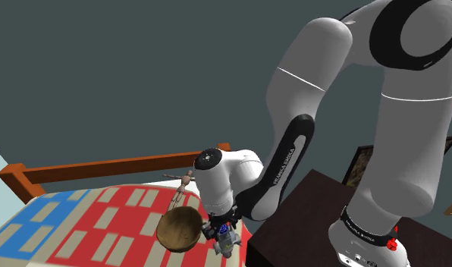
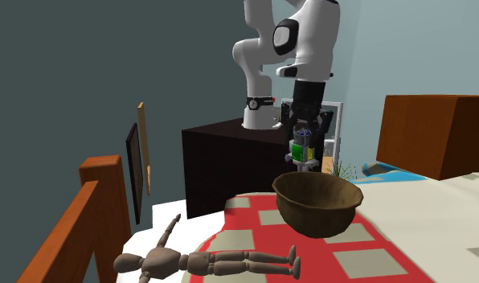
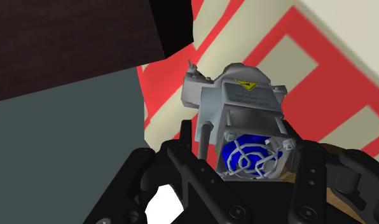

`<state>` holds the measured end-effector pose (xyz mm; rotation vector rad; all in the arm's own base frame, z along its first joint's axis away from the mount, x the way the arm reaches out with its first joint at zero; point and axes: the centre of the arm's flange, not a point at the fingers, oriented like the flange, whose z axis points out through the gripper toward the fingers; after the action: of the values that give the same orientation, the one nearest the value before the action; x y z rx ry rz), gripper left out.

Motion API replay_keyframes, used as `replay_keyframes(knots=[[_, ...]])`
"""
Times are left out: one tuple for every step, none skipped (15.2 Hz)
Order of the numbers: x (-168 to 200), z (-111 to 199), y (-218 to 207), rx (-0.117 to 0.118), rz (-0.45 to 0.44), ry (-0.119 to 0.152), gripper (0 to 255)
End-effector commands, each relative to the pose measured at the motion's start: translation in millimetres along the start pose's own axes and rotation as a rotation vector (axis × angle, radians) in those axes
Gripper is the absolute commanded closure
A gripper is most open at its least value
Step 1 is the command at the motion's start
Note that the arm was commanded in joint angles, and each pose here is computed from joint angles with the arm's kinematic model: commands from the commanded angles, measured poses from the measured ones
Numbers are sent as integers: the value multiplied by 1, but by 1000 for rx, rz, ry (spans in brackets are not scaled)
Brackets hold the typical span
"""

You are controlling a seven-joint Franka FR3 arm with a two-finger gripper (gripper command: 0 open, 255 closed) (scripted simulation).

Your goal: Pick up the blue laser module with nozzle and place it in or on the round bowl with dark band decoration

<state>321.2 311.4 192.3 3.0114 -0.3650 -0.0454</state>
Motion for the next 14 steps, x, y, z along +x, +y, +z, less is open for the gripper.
replay_keyframes(knots=[[1, -11, 0, 0, 0, -1, 255], [0, -17, 1, 0, 0, -1, 255], [0, -22, 2, 0, 0, -1, 255], [0, -27, 2, 0, 0, -1, 255], [0, -32, 3, 0, 0, -1, 255], [0, -38, 3, 0, 0, -1, 255], [0, -43, 4, 0, 0, -1, 255], [0, -48, 4, 0, 0, -1, 255], [0, -53, 5, 0, 0, -1, 255], [0, -59, 6, 0, 0, -1, 255], [0, -64, 6, 0, 0, -1, 255], [0, -69, 7, 0, 0, -1, 255], [-1, -74, 7, 0, 0, -1, 255], [-1, -80, 8, 0, 0, -1, 255]])
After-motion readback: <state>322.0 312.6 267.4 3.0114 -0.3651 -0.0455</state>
